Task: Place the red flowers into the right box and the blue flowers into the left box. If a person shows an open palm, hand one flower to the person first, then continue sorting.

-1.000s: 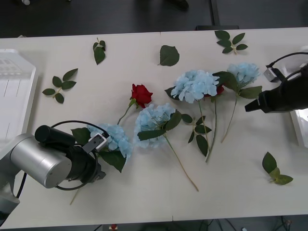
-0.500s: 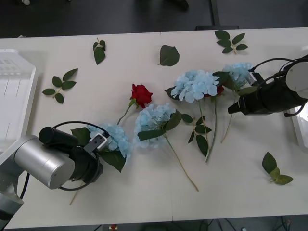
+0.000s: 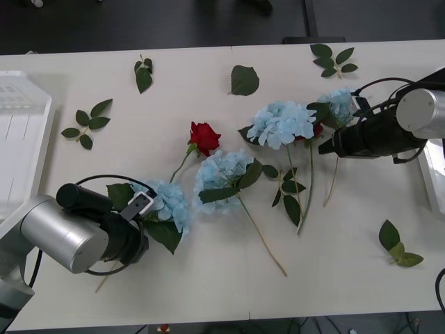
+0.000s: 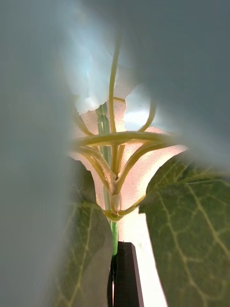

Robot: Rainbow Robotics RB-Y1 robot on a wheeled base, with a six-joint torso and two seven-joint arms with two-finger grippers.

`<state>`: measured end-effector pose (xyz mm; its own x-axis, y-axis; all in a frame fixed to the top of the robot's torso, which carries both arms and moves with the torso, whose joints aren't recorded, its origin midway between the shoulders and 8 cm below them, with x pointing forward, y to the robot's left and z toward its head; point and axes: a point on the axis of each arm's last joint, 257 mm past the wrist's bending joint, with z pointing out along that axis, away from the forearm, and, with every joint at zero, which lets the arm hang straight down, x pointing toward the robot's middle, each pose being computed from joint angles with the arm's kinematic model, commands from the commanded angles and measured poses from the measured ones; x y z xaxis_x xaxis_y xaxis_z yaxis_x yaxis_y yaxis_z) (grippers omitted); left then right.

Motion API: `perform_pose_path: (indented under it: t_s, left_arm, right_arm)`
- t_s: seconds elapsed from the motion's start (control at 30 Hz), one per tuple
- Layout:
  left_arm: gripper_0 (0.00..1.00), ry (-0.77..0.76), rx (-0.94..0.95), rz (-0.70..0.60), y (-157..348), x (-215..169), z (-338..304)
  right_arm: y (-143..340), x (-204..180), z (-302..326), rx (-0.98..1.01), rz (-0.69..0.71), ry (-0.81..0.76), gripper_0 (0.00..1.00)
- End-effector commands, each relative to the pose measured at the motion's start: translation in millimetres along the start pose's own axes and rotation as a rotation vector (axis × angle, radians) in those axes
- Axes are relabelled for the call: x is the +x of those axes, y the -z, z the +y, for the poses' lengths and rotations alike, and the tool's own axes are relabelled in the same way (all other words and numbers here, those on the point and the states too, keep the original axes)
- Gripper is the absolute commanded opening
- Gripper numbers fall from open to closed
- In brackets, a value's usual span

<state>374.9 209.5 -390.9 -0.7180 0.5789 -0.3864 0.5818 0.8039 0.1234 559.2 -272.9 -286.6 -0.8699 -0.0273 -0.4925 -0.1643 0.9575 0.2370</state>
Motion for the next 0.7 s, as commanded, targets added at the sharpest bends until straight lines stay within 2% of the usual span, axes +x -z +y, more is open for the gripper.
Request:
perform_pose_path:
  t_s: [0.03,0.13,0.17,0.2,0.23,0.27,0.3,0.33,0.53,0.7]
  left_arm:
    - [0.00,0.005,-0.022,-0.040,10,-19,6]
    - [0.00,-0.019,-0.038,-0.048,19,-17,12]
    - [0.00,-0.034,-0.043,-0.049,24,-15,13]
    - [0.00,-0.039,-0.048,-0.052,27,-15,15]
    - [0.00,-0.053,-0.055,-0.056,32,-14,17]
    - [0.00,-0.061,-0.058,-0.057,35,-13,18]
    - [0.00,-0.081,-0.067,-0.062,43,-12,20]
    - [0.00,-0.092,-0.076,-0.062,48,-10,23]
    - [0.00,-0.102,-0.065,-0.047,81,-4,30]
    - [0.00,-0.065,-0.036,-0.074,105,-16,37]
  right_arm:
    - [10,-37,26,-0.029,-0.073,-0.027,0.76]
    - [8,-37,28,-0.027,-0.074,-0.034,0.51]
    - [8,-38,28,-0.027,-0.076,-0.037,0.36]
    - [7,-38,29,-0.028,-0.075,-0.038,0.30]
    - [7,-38,30,-0.029,-0.079,-0.042,0.18]
    - [7,-39,30,-0.029,-0.080,-0.045,0.12]
    - [7,-39,31,-0.030,-0.081,-0.051,0.12]
    - [6,-39,32,-0.031,-0.081,-0.054,0.00]
    - [9,-42,30,-0.032,-0.087,-0.067,0.00]
    - [17,-44,26,-0.039,-0.084,-0.087,0.00]
